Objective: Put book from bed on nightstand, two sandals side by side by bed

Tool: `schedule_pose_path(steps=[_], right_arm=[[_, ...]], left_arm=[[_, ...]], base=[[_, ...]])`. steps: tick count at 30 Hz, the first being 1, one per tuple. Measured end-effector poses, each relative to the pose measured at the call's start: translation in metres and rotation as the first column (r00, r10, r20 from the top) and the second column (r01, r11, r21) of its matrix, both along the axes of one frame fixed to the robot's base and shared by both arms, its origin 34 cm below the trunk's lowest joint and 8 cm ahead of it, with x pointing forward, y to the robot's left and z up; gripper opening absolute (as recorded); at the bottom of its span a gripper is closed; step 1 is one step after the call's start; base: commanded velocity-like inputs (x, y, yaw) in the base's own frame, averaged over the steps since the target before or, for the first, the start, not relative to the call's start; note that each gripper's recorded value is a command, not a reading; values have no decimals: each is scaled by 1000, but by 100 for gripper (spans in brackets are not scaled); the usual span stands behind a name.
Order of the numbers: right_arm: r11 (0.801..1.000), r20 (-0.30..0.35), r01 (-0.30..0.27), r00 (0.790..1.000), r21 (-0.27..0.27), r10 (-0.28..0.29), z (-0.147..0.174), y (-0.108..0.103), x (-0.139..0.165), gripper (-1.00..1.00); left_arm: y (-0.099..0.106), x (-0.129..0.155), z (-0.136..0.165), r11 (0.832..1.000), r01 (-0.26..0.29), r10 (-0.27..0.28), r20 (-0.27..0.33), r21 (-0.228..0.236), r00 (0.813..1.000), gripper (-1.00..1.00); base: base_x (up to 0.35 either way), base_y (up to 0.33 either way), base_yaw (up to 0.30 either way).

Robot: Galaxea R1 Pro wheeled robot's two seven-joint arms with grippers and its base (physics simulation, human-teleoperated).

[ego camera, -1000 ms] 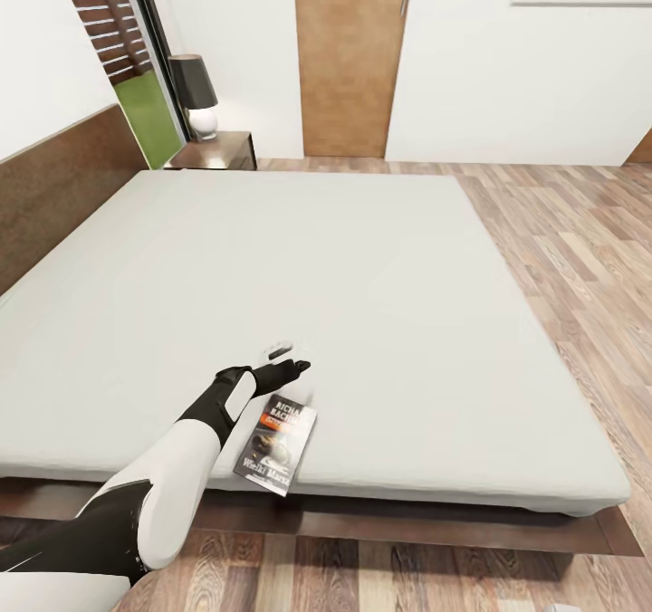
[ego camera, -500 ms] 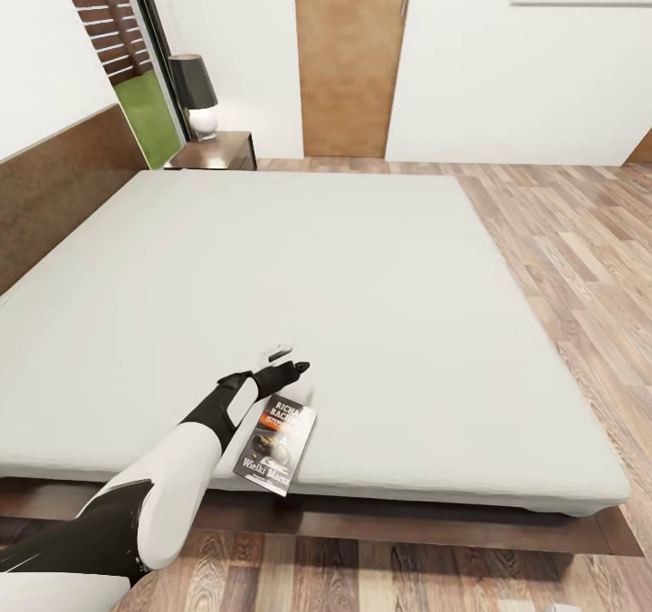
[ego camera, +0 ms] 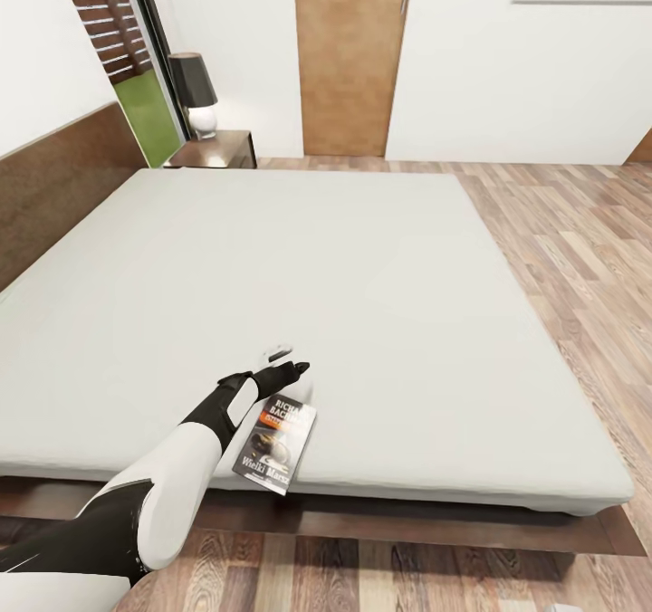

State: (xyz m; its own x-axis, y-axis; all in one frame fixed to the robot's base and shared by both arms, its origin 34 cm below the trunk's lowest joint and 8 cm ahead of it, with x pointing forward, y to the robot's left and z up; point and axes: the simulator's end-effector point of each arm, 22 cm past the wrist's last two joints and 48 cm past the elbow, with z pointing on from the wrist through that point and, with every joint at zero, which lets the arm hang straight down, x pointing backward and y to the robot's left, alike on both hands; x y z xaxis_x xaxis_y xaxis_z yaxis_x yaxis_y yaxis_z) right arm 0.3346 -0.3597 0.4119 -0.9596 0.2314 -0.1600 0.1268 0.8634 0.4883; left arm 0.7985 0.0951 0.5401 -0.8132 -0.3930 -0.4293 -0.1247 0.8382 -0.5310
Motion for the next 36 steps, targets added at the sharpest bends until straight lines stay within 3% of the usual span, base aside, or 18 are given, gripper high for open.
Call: schedule_pose_path(steps=[23,36], right_arm=[[1000,0,0,1000,0,0,-11,0,-1,100],[1000,0,0,1000,0,0,-11,0,-1,100]], left_arm=[[0,-1,-11,1000,0,0,2,1,1000,100],[0,-1,-11,1000,0,0,2,1,1000,100]], base=[[-1,0,0],[-109,0,0]])
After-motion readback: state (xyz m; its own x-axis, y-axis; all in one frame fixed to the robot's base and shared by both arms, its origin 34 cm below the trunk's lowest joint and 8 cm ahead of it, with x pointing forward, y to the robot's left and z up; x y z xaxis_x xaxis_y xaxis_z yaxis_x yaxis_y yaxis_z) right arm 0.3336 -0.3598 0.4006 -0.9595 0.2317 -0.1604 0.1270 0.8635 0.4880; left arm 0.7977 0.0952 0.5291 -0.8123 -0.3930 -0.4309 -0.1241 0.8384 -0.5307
